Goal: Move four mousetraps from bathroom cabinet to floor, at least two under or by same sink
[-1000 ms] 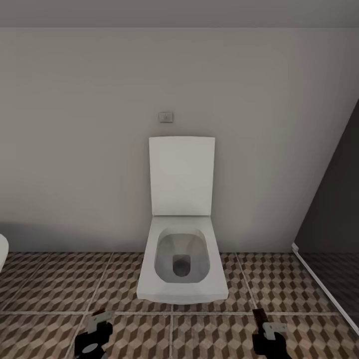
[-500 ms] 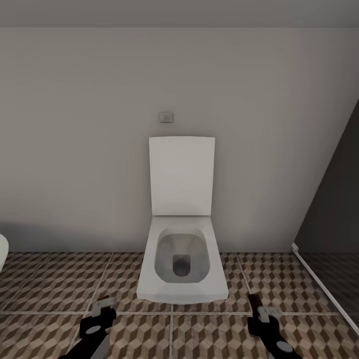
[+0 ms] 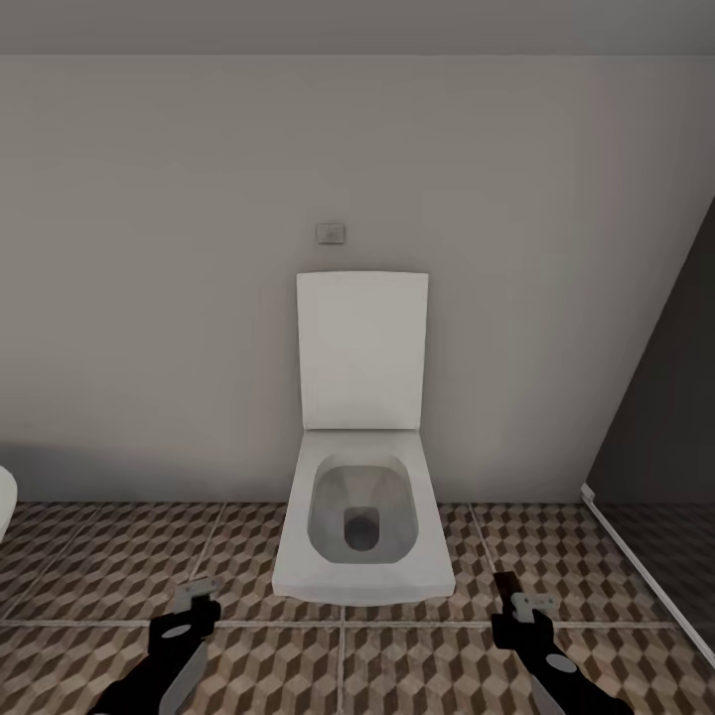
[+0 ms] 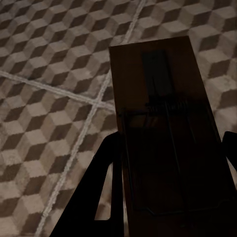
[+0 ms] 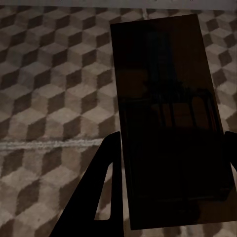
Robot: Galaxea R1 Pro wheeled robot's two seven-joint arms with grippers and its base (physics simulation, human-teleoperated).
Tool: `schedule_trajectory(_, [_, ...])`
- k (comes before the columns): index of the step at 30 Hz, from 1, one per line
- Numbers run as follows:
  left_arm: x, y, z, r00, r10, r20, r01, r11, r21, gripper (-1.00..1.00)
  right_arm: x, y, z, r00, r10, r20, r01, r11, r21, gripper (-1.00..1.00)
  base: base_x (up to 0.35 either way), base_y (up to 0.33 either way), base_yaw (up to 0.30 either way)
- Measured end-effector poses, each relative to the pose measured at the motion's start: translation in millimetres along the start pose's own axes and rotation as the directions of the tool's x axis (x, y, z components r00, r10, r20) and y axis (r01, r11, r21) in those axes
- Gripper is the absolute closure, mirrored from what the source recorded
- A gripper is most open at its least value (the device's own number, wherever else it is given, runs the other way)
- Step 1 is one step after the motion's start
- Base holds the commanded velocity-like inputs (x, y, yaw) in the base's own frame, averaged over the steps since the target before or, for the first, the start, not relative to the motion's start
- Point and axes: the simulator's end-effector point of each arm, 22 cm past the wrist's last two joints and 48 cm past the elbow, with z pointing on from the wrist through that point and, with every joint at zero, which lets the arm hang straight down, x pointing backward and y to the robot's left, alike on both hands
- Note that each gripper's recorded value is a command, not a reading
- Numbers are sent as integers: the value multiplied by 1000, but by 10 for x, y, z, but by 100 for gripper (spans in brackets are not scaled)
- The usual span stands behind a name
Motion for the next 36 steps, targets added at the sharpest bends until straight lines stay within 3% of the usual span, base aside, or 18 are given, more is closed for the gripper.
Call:
schedule_trajectory(11, [-101, -47, -2, 998, -30, 56, 31, 1000, -2, 100, 24, 3, 15, 1000, -1, 0, 1, 1000, 0, 100, 0, 0, 0])
schedule_trajectory(36, [400, -60, 223, 999, 13, -30, -14, 1000, -22, 100, 567, -22, 160, 995, -12, -99, 12, 1000, 5, 100, 0, 0, 0])
